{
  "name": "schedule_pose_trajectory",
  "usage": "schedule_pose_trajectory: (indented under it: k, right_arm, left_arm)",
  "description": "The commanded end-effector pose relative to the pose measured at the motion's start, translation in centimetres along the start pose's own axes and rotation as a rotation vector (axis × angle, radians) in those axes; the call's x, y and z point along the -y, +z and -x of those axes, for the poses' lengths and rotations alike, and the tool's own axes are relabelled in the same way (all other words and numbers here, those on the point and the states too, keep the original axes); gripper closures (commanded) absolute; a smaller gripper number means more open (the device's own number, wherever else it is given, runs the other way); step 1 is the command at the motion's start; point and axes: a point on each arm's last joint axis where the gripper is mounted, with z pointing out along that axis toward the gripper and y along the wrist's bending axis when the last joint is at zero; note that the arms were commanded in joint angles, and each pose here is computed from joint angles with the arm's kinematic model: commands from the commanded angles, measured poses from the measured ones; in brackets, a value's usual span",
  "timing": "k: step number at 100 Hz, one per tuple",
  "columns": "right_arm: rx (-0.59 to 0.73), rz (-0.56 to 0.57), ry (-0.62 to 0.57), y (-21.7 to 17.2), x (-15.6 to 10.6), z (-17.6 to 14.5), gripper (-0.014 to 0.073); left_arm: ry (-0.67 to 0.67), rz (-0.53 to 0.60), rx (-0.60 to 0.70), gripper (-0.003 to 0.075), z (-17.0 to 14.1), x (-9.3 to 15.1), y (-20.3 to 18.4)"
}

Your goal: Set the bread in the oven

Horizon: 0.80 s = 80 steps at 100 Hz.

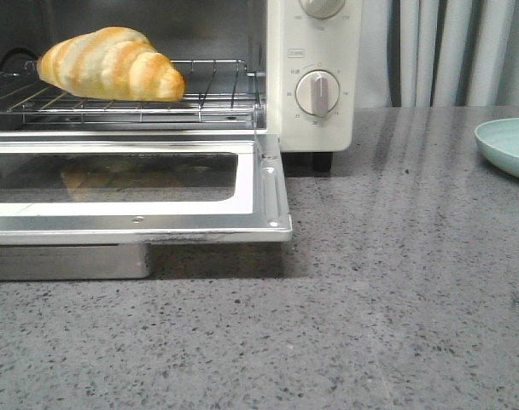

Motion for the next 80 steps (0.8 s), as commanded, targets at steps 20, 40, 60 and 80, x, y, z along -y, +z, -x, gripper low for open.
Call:
schedule_pose_trajectory:
  k: [20,40,60,80]
  right_arm:
    - [0.067,-0.012,-0.022,0.2,0.1,1.3,0.0664]
    - [0.067,-0.011,-0.022,0.2,0.1,1.3,0.0664]
    - [0.067,-0.011,-0.022,0.2,0.1,1.3,0.0664]
    - [0.067,-0.011,-0.022,0.2,0.1,1.3,0.0664]
  left_arm:
    - [-0.108,0.091,-0.088,0.0741,-1.8,-0.3,-0.6]
    - [-0.119,0.15,-0.089,0.0741,-1.9,-0.6,-0.7]
    - [-0.12,0.154,-0.089,0.0741,-1.9,-0.6,-0.7]
    - [-0.12,0.154,-0.089,0.0741,-1.9,-0.6,-0.7]
